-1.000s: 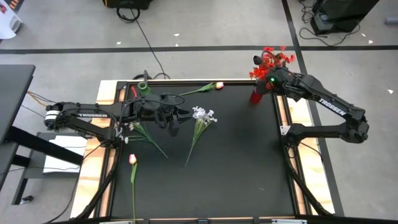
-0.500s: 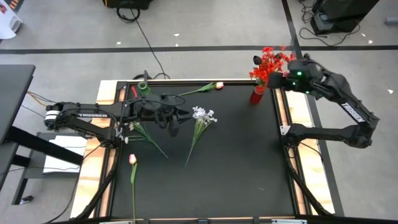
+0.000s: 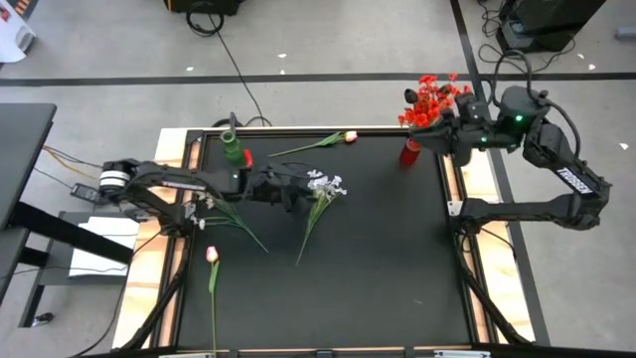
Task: Sort flowers into vase by color
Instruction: Put the right white flower into the green flower vase
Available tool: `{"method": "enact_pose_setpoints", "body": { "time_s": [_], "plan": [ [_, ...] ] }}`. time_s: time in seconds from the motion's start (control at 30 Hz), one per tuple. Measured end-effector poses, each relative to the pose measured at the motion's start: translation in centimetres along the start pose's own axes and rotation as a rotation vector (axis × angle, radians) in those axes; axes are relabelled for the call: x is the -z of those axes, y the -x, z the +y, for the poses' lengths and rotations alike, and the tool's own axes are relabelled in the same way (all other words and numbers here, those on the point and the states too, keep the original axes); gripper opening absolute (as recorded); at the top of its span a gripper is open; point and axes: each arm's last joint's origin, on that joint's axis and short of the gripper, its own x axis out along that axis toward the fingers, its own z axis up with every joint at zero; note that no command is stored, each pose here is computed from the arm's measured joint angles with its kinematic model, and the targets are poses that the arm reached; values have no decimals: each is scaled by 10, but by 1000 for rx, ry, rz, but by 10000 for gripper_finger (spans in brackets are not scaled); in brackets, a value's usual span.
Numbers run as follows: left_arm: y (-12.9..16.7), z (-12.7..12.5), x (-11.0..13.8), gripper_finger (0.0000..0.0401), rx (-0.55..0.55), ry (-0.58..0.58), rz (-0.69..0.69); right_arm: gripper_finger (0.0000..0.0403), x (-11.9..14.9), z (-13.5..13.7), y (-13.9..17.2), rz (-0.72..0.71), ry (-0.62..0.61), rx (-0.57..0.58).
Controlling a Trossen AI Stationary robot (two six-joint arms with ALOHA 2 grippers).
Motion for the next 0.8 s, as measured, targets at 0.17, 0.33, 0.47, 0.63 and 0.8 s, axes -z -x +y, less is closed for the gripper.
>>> {"method": "enact_pose_setpoints", "body": {
  "time_s": [0.17,0.33,0.47,0.63,0.8],
  "plan": [
    [-23,2,11,146,-15,80,33,165,8,0,0,120,37,-70],
    [-44,6,29,146,-64,160,108,165,22,-11,-2,224,-25,57],
    [-48,2,37,146,-67,188,135,165,38,-23,-15,289,-95,140],
    [-44,-4,40,144,-63,216,149,165,64,-39,-39,362,-179,248],
    [-31,-3,38,133,-65,215,191,165,92,-52,-68,386,-260,332]
  ]
}}
